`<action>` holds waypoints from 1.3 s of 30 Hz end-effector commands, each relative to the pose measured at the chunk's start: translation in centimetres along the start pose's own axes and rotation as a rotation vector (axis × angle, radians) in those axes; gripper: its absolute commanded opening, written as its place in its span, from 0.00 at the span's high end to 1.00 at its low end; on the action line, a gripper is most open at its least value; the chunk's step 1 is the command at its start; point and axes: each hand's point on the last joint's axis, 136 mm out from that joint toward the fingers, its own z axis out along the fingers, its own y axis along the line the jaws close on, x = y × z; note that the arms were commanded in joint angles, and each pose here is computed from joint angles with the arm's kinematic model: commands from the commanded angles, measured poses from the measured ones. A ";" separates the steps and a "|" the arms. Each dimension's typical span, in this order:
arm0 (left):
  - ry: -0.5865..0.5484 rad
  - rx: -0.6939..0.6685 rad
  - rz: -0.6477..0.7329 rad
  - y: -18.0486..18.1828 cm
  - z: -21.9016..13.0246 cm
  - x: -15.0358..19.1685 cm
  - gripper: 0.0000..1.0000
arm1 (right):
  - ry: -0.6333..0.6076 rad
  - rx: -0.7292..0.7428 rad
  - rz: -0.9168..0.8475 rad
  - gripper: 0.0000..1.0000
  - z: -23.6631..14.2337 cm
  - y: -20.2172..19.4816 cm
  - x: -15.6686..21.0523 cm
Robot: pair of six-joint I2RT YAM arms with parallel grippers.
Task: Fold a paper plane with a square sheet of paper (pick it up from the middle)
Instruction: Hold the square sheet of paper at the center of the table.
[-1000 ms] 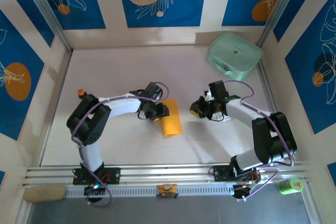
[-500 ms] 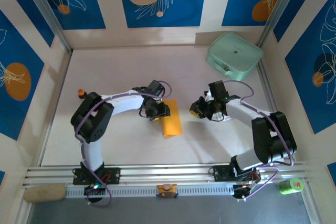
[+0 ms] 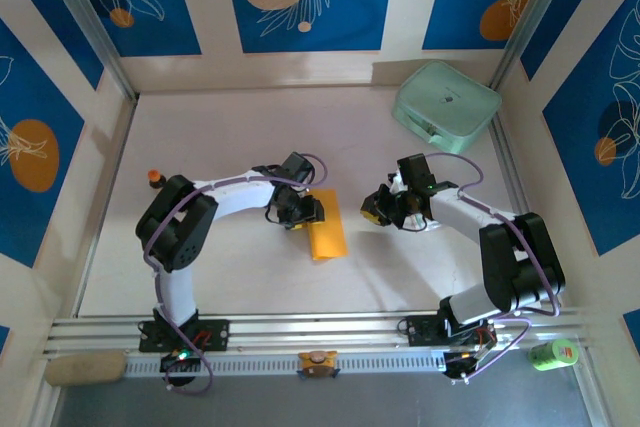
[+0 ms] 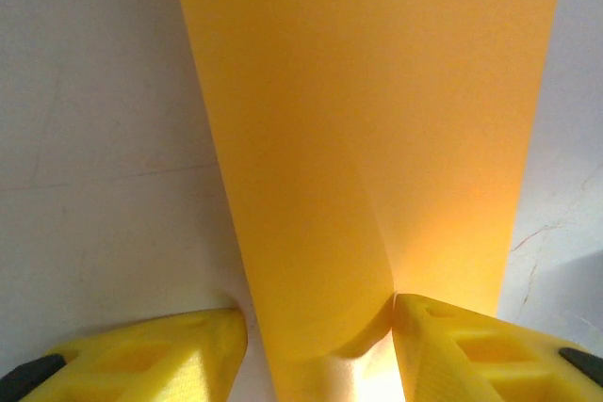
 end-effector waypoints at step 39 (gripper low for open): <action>0.027 -0.140 0.040 3.8 3.7 0.2 0.47 | 0.088 0.021 0.014 0.80 1.3 -0.7 1.5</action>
